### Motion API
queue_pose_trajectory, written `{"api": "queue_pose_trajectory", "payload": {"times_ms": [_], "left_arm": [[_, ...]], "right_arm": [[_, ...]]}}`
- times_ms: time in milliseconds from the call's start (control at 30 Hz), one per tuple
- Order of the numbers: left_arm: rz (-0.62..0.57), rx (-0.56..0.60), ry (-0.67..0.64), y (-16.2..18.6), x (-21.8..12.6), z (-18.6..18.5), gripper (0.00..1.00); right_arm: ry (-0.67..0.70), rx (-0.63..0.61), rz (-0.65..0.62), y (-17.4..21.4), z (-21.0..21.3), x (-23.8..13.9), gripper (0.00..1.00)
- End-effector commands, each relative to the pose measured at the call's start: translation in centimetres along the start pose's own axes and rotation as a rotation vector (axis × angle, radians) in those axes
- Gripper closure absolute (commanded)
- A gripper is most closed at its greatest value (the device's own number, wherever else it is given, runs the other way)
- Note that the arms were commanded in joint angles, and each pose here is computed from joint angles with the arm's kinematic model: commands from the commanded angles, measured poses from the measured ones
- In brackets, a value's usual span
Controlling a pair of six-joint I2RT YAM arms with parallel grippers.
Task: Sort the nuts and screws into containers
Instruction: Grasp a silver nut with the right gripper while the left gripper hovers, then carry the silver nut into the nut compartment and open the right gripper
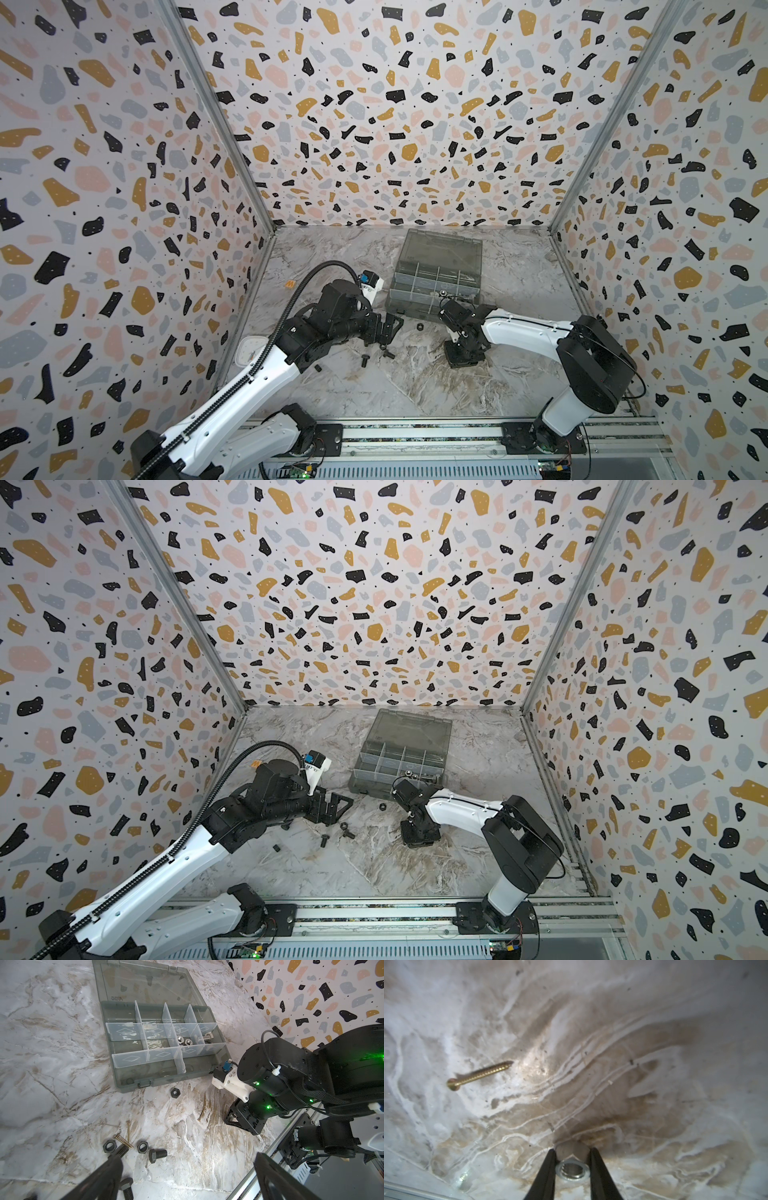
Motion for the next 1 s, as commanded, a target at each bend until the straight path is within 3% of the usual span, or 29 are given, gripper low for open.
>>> {"api": "queue_pose_trajectory", "payload": {"times_ms": [0,267,433,700,967], "left_arm": [[-0.014,0.012,-0.004,-0.1,-0.2,-0.1,0.0],[-0.01,0.044,-0.027,-1.0,0.4,-0.1,0.0],[-0.003,0.079,-0.041,-2.0,0.9,-0.2,0.0],[0.019,0.1,-0.049,-3.2,2.3,-0.2,0.0],[0.043,0.103,-0.06,-3.8,3.7,0.1,0.0]], "right_arm": [[0.02,-0.01,-0.002,-0.2,0.4,-1.1,0.81],[0.011,-0.033,-0.165,-4.3,2.2,-8.0,0.81],[-0.002,-0.028,-0.243,-8.7,2.0,-10.3,0.81],[0.007,-0.007,-0.289,-15.5,0.5,-10.3,0.81],[0.008,0.019,-0.288,-19.4,-1.7,-9.3,0.81]]}}
Point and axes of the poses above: each gripper's point midway between its finger pads, its own x axis out along the fingers, its own z axis along the line the jaws close on, y = z × x, the point moved 8 cm from there along -x, back along the fingers
